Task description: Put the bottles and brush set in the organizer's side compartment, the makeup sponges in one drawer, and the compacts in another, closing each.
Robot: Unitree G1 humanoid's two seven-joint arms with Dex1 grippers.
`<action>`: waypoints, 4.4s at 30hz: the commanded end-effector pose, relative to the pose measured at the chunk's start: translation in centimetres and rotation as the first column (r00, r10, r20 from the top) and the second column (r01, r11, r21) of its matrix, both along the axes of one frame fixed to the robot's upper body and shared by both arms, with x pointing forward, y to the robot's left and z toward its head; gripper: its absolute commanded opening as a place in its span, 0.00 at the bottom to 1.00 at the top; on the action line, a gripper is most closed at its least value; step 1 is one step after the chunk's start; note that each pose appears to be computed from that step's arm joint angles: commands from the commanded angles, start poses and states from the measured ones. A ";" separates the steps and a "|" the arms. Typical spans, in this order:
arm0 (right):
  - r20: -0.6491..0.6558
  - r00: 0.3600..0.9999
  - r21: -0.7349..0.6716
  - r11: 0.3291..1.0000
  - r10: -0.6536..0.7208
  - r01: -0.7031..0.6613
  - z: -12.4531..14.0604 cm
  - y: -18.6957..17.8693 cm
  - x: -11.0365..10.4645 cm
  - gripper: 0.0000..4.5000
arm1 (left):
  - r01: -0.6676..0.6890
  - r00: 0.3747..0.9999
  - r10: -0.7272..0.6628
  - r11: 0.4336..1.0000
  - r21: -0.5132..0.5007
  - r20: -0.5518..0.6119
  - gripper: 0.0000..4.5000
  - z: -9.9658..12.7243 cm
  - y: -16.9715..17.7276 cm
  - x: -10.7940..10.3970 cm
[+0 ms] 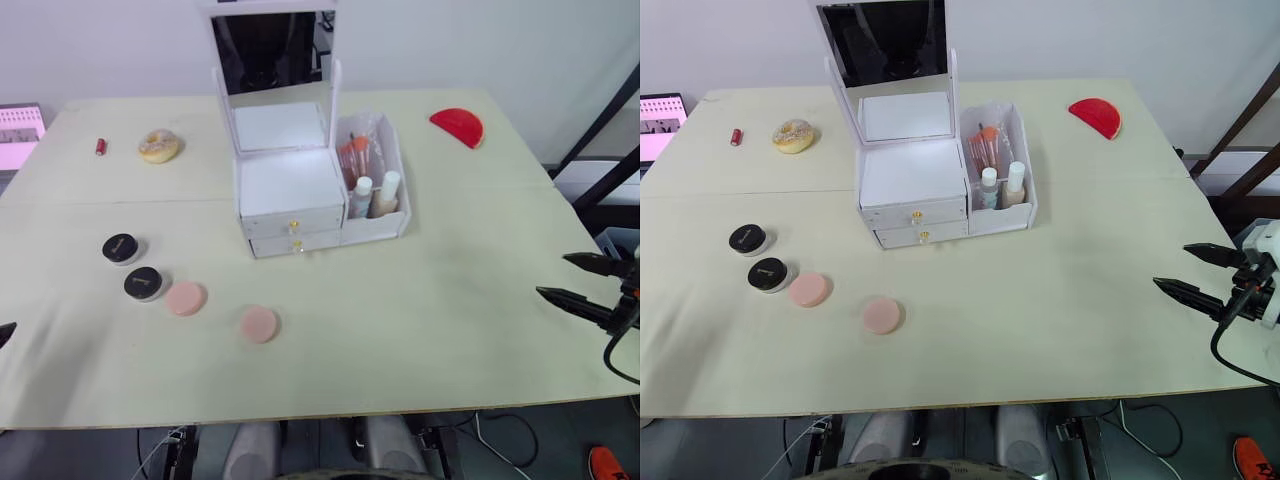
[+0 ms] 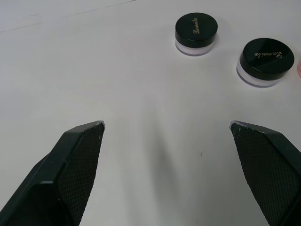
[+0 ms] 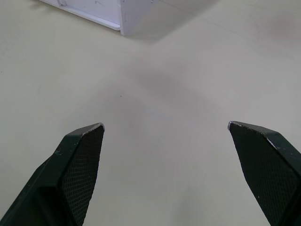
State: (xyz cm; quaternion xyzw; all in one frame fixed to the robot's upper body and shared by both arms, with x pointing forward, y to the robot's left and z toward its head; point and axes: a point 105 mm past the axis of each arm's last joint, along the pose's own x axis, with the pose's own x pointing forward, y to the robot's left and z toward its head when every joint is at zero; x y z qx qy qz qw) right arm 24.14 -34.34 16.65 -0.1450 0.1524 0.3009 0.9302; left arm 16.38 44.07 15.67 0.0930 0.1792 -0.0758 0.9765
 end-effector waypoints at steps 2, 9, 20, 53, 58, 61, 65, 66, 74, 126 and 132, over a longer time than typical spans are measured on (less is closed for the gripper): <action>0.051 0.998 -0.044 0.999 0.024 -0.022 2.2 0.6 0.7 1.00 | 0.079 0.995 -0.079 0.997 0.016 0.056 1.00 1.5 -1.6 1.6; 0.129 0.960 -0.031 0.969 0.247 -0.245 4.7 8.4 3.2 1.00 | 0.427 0.900 -0.424 0.904 -0.011 0.103 1.00 2.4 -12.0 7.2; 0.142 0.876 -0.003 0.885 0.461 -0.465 5.1 18.2 1.5 1.00 | 0.644 0.760 -0.628 0.762 -0.067 0.167 1.00 2.7 -23.5 6.7; 0.077 0.843 -0.020 0.846 0.532 -0.532 4.5 20.8 3.9 1.00 | 0.202 0.843 -0.105 0.971 -0.131 0.527 1.00 -1.4 -38.2 13.0; 0.080 0.844 -0.025 0.848 0.530 -0.530 4.4 20.9 3.9 1.00 | 0.210 0.822 -0.108 0.970 -0.121 0.559 1.00 -1.0 -38.8 14.1; 0.083 0.845 -0.025 0.849 0.528 -0.528 4.4 21.0 3.8 1.00 | 0.206 0.817 -0.105 0.971 -0.118 0.567 1.00 -1.0 -38.8 14.2; 0.081 0.851 -0.022 0.854 0.520 -0.520 4.3 20.9 3.7 1.00 | 0.201 0.805 -0.098 0.973 -0.113 0.585 1.00 -0.8 -38.7 14.4; 0.080 0.851 -0.021 0.854 0.519 -0.519 4.2 20.9 3.6 1.00 | 0.191 0.801 -0.091 0.975 -0.109 0.591 1.00 -0.6 -38.5 14.5; 0.079 0.855 -0.013 0.858 0.513 -0.513 3.9 21.1 3.5 1.00 | 0.127 0.793 -0.038 0.986 -0.104 0.609 1.00 -0.1 -36.7 15.3; 0.065 0.856 0.005 0.857 0.513 -0.515 3.5 21.4 3.3 1.00 | 0.176 0.798 -0.079 0.979 -0.107 0.597 0.32 -0.3 -37.4 15.0; 0.074 0.854 0.010 0.856 0.515 -0.517 3.7 21.5 3.3 1.00 | 0.169 0.803 -0.086 0.982 -0.087 0.589 0.01 -0.5 -37.3 15.0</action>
